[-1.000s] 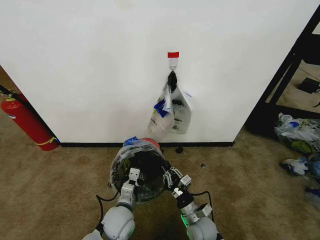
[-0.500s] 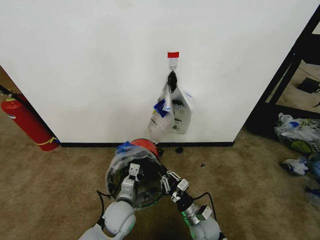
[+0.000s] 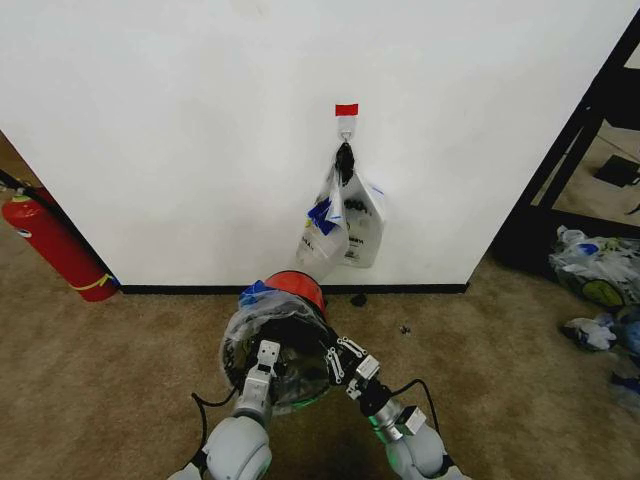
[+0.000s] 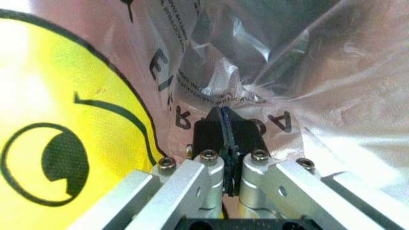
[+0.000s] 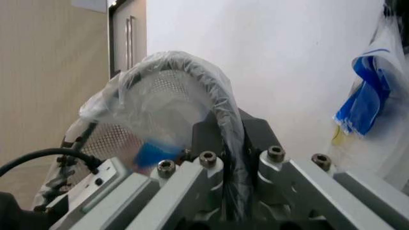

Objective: Pick up the garbage bag from the wall and place it over the trash bin.

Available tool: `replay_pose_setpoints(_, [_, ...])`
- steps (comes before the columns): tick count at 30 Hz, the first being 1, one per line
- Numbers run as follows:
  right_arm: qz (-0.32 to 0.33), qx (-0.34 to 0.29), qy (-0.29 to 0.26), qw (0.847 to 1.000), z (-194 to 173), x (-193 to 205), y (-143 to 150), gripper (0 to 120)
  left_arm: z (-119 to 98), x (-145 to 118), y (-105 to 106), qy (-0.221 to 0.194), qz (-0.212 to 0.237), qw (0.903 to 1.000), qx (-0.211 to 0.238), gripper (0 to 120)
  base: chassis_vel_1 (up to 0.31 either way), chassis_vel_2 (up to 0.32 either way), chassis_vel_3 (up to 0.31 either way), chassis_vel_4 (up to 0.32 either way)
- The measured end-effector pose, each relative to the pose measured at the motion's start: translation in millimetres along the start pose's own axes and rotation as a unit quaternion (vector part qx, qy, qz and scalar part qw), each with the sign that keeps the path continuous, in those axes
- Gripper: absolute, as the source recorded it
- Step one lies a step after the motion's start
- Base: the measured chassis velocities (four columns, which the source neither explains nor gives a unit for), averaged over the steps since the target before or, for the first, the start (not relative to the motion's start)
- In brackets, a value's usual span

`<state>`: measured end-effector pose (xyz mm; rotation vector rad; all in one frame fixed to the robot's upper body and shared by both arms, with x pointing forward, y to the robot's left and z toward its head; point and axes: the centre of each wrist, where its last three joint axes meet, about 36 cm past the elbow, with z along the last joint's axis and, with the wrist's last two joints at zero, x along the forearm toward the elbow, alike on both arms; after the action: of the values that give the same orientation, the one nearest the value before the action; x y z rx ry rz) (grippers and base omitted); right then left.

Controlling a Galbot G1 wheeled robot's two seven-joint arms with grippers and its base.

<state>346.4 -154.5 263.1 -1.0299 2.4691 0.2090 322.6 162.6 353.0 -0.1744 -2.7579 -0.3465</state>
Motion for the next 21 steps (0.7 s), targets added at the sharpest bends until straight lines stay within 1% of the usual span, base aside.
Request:
replay_pose_setpoints(4, [-0.004,0.008,0.002,1.000,-0.9,0.2,-3.8,1,5.9,9.6,5.2,0.006,0.008,0.9998,-0.015,0,0.000,0.000,0.000,0.000])
replay_pose_setpoints(8, [-0.005,0.008,0.002,1.000,-0.8,-0.5,-3.9,1,12.7,15.5,2.9,0.014,0.015,0.9995,-0.022,0,0.000,0.000,0.000,0.000])
replay_pose_setpoints(13, [-0.006,0.007,-0.002,1.000,-2.0,-2.5,-2.5,1,9.8,16.7,-6.4,0.019,0.028,0.9994,-0.008,0,0.000,0.000,0.000,0.000])
replay_pose_setpoints(21, [-0.006,0.003,-0.001,1.000,-1.3,-0.5,2.0,1,4.7,13.0,-13.8,0.021,0.038,0.9990,0.003,0,0.000,0.000,0.000,0.000])
